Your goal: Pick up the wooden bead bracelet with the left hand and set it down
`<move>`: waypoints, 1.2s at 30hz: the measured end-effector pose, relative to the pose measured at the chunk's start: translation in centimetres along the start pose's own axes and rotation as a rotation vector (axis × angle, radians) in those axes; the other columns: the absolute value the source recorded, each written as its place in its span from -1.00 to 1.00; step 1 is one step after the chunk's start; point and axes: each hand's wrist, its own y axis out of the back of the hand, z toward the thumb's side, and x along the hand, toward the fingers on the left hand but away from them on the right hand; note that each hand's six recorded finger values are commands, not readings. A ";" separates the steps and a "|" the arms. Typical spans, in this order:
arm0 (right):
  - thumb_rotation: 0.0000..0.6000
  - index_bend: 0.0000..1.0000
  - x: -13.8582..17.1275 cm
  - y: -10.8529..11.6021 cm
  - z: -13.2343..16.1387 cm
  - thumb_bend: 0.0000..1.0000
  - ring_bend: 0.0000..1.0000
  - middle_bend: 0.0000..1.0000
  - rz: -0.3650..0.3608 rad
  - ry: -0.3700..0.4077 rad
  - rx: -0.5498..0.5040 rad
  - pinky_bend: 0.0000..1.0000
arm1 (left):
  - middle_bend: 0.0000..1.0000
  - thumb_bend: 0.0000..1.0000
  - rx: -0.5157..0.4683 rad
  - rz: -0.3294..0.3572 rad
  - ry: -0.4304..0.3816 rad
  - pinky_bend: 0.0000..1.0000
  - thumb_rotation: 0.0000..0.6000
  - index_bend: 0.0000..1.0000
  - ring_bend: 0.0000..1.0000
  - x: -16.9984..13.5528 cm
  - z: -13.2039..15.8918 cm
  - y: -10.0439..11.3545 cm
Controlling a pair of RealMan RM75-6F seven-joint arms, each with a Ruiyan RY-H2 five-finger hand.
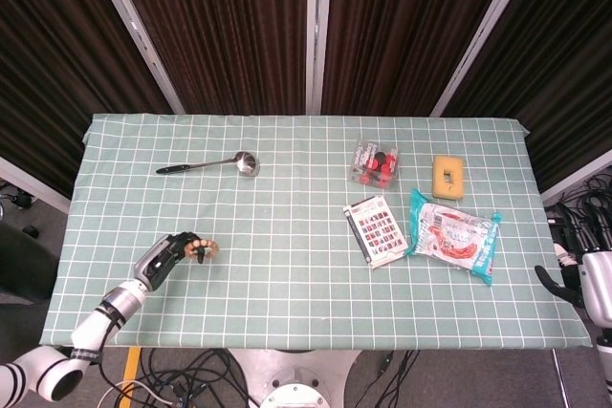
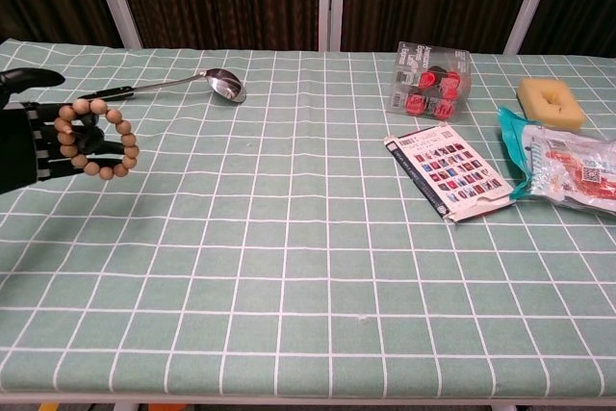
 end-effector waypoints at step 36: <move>1.00 -0.91 -0.7 -0.6 -1.5 -0.74 -1.00 -0.64 0.039 -0.064 -0.041 -1.00 | 0.36 -0.15 0.059 0.035 0.020 -0.72 0.40 0.20 -0.40 0.5 -1.2 -0.1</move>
